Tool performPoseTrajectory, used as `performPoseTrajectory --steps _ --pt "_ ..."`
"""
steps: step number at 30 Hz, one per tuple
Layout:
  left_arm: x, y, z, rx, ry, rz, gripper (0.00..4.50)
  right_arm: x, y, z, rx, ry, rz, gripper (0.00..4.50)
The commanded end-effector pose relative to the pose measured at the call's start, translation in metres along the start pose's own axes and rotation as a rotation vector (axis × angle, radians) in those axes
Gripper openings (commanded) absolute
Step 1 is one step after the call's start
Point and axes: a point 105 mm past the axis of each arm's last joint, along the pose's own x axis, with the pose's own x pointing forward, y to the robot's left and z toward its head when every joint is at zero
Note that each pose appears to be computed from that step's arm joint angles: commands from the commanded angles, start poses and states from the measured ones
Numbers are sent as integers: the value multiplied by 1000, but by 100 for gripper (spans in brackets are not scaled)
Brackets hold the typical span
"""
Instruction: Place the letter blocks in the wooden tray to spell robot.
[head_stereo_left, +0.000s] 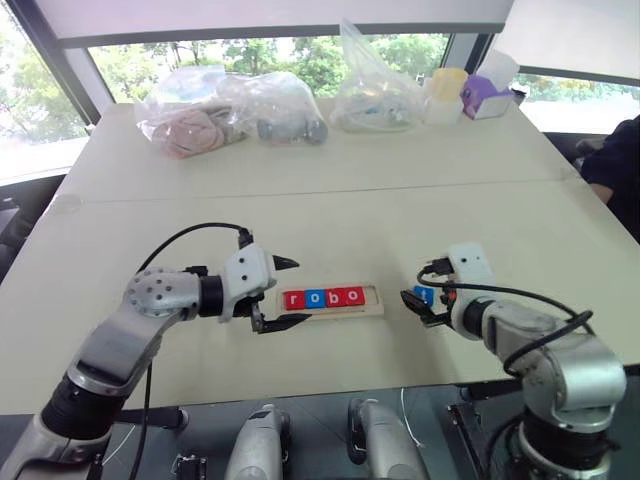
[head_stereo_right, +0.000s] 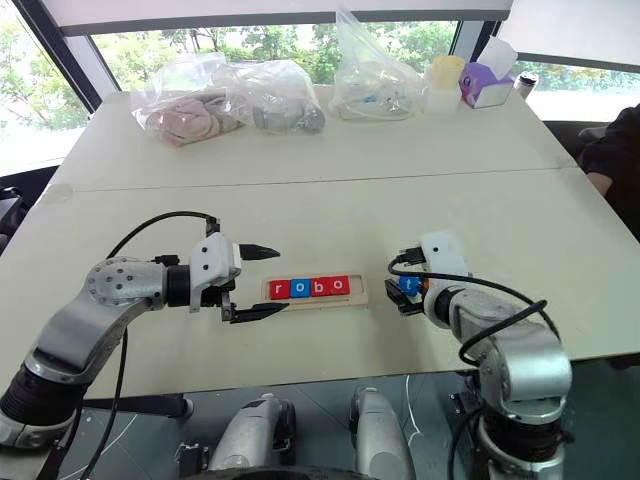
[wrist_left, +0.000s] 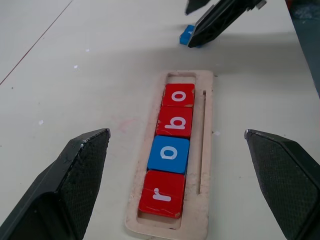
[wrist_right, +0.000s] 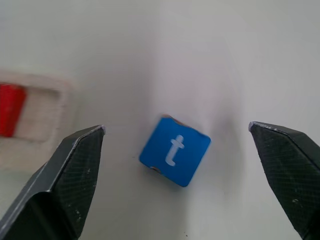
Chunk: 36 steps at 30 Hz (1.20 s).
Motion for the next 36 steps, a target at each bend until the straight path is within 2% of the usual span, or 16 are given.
performPoseTrajectory --steps 1,3,5,10,16,22,32,33,34,36 --pt "1 3 10 44 -29 -2 450 -18 10 28 -273 -96 179 446" --pt "2 4 10 50 -32 -3 450 -28 6 34 -462 -123 289 446" --pt "3 5 10 55 -34 -3 450 -33 1 34 -568 -125 363 446" --pt "5 8 13 66 -44 1 450 -29 -19 7 -734 -33 544 446" --pt "5 9 14 74 -41 5 450 -6 -32 3 -727 -55 564 446" --pt "4 8 16 73 -39 7 450 18 -42 1 -636 -46 580 446" --pt "2 7 15 69 -35 15 450 21 -42 -9 -614 -10 612 446" --pt "2 7 15 69 -35 15 450 21 -41 -9 -614 -11 613 394" --pt "2 7 15 69 -35 15 450 22 -41 -9 -610 -13 613 364" --pt "3 7 15 70 -36 15 450 23 -40 -10 -611 -12 610 259"
